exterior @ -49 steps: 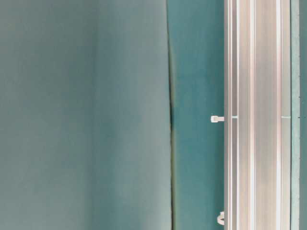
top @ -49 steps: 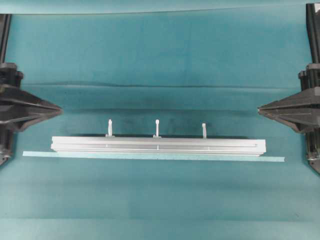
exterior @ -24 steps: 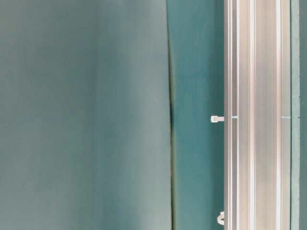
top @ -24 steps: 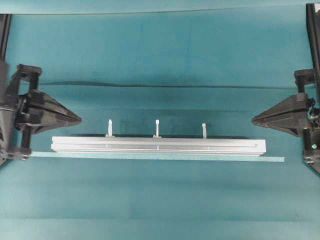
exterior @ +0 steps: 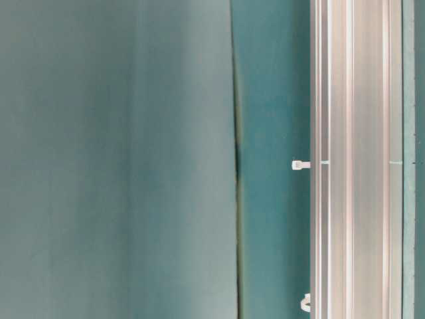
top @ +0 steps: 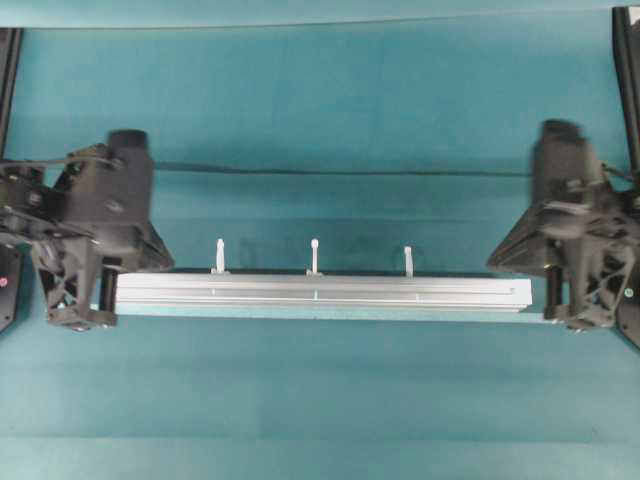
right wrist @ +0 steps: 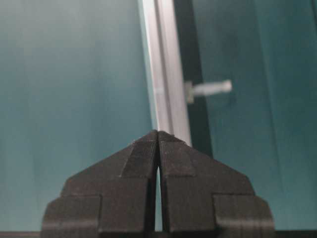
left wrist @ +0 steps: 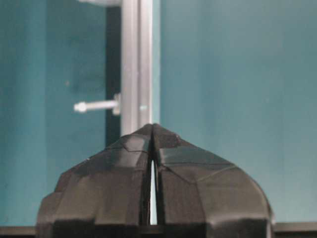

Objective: Lift the large metal rail with both hands.
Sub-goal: 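Move both grippers down toward the two ends of the silver rail, then close both grippers on the silver rail near each end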

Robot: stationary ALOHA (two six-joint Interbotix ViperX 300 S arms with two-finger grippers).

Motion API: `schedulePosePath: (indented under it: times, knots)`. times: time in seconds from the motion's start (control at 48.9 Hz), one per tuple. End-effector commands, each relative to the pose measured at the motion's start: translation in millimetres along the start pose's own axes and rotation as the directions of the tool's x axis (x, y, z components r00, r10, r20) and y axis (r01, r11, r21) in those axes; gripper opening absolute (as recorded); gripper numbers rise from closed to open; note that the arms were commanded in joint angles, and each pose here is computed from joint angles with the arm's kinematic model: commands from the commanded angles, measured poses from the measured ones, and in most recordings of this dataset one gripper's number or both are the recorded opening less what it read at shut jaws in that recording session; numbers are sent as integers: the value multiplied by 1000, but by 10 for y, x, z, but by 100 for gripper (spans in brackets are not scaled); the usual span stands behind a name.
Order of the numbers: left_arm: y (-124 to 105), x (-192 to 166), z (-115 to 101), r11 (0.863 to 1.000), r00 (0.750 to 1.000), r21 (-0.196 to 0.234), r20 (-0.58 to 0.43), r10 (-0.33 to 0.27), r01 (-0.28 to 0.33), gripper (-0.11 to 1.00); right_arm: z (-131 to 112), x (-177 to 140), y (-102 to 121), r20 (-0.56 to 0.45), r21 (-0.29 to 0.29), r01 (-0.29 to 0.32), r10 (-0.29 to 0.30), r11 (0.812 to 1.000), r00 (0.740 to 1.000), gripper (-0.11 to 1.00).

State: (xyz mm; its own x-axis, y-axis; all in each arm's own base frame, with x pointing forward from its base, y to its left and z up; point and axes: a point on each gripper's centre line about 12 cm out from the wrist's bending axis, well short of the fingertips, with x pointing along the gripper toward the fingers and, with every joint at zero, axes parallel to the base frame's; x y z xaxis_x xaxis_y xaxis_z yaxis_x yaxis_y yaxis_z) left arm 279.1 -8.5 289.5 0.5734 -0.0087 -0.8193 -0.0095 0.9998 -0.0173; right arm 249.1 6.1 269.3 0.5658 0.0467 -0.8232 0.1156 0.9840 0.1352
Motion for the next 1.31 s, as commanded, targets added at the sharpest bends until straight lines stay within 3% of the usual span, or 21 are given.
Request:
schedulePosePath:
  times: [0.0, 0.184, 0.49, 0.593, 0.654, 0.756, 0.858, 0.94, 1.001, 1.063, 1.287]
  knots:
    - [-5, -43, 90, 1000, 1000, 6, -18, 3, -3, -2, 76, 43, 20, -73, 6, 8, -8, 1000, 997, 0]
    - [-2, -27, 99, 1000, 999, 11, -52, 7, -7, -2, 154, 147, 28, -163, -1, 25, -25, 1000, 986, 0]
    - [-14, -23, 70, 1000, 999, 20, -53, 5, -4, -2, 168, 170, -5, -187, -53, 49, -58, 997, 981, 1]
    - [-14, -20, 65, 1000, 998, 20, -55, 5, -4, 0, 164, 173, 2, -188, -61, 44, -55, 997, 981, 7]
    - [-13, -16, 60, 1000, 998, 18, -56, 5, -4, 4, 161, 185, -2, -186, -59, 43, -54, 997, 981, 17]
    - [-8, 7, 25, 1000, 998, 11, -69, 7, -6, 19, 122, 242, -3, -203, -49, 43, -52, 998, 978, 44]
    - [-8, 88, -69, 1000, 995, 13, -99, 7, -6, 48, 38, 333, -6, -236, -65, 45, -59, 997, 970, 74]
    - [-6, 172, -144, 1000, 992, 7, -127, 9, -8, 73, -7, 394, 25, -257, -94, 36, -59, 995, 965, 91]
    - [-5, 245, -186, 1000, 988, 8, -152, 10, -9, 89, -13, 426, 35, -269, -106, 32, -60, 994, 961, 96]
    - [-5, 304, -206, 1000, 986, 13, -166, 11, -9, 98, -19, 453, 42, -277, -113, 30, -60, 993, 959, 97]
    - [12, 500, -262, 1000, 979, 23, -203, 18, -13, 99, -61, 562, 6, -312, -131, 45, -84, 990, 946, 97]
